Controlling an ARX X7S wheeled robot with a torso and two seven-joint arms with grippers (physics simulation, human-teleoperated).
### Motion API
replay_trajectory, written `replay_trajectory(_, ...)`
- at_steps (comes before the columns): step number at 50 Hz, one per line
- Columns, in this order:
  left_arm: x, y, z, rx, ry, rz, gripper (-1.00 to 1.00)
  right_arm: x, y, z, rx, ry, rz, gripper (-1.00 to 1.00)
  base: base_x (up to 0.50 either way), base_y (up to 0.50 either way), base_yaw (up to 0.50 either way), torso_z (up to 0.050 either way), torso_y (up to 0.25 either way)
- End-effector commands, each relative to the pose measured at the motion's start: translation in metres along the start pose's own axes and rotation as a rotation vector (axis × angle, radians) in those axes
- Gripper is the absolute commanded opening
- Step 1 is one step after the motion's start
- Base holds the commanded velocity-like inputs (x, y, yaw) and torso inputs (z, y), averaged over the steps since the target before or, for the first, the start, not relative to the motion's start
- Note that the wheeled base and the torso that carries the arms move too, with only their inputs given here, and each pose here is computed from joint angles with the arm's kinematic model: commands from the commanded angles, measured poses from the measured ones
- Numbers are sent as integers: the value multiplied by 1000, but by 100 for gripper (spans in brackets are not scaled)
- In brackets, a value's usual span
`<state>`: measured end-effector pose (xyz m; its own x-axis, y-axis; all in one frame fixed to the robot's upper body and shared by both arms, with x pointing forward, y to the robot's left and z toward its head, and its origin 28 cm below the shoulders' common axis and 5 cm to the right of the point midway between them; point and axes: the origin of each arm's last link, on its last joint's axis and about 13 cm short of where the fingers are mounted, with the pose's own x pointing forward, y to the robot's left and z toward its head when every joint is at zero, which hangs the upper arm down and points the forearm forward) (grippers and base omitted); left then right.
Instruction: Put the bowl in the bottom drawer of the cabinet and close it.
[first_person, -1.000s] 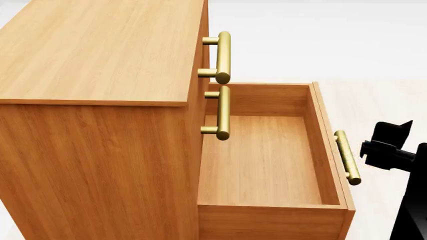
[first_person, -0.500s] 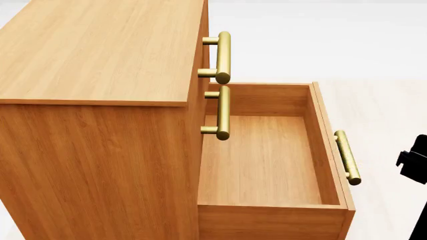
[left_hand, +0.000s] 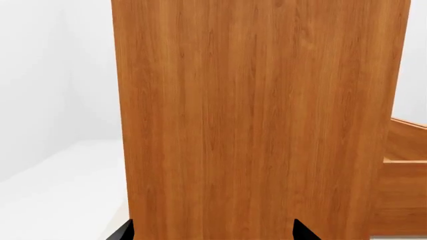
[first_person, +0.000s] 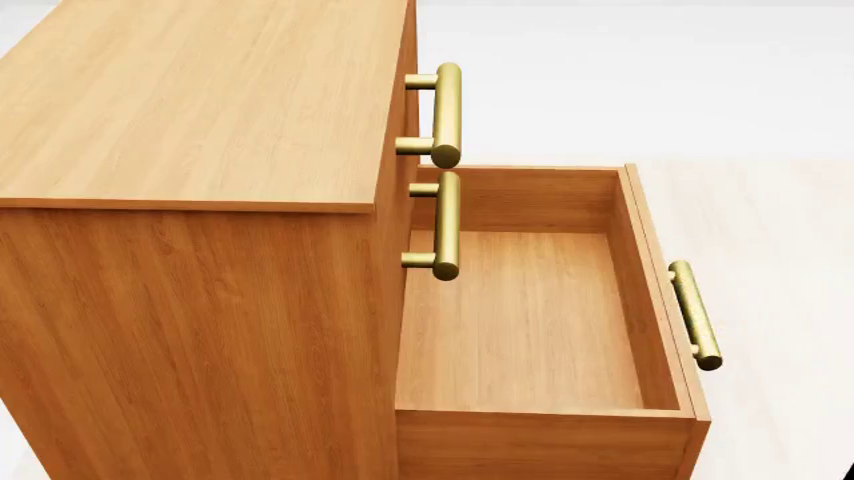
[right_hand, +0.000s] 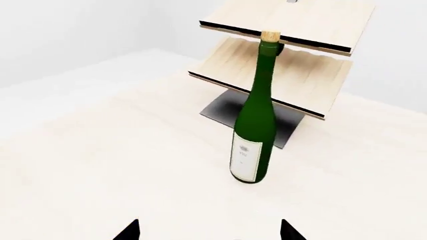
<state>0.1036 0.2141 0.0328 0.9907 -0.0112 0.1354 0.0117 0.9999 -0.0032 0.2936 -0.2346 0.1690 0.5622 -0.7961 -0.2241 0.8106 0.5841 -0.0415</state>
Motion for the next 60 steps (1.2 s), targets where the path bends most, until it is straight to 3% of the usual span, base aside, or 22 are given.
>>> replay_trajectory(1, 0, 0, 0, -1, -1, 1, 100, 6, -3, -6, 20, 6, -93, 100, 0, 0, 0, 0, 0)
replay_trajectory(5, 0, 0, 0, -1, -1, 1, 100, 11, -5, -9, 54, -76, -190, 100, 0, 0, 0, 0, 0)
replay_trajectory(7, 0, 0, 0, -2, -1, 2, 100, 12, -5, -11, 54, -46, -216, 100, 0, 0, 0, 0, 0)
replay_trajectory(9, 0, 0, 0, -3, 0, 3, 100, 13, -5, -12, 88, 5, -184, 100, 0, 0, 0, 0, 0)
replay_trajectory(20, 0, 0, 1, -2, -1, 3, 100, 16, -8, -16, 82, 11, -234, 100, 0, 0, 0, 0, 0)
replay_trajectory(24, 0, 0, 0, -2, 0, 4, 100, 18, -8, -18, 86, 77, -233, 100, 0, 0, 0, 0, 0)
replay_trajectory(43, 0, 0, 0, -1, -2, 5, 100, 19, -7, -21, 45, 209, -204, 100, 0, 0, 0, 0, 0)
replay_trajectory(49, 0, 0, 0, -2, -2, 5, 100, 24, -12, -25, 37, 186, -351, 100, 0, 0, 0, 0, 0)
replay_trajectory(60, 0, 0, 0, -3, -2, 5, 100, 27, -17, -29, 21, 143, -442, 100, 0, 0, 0, 0, 0)
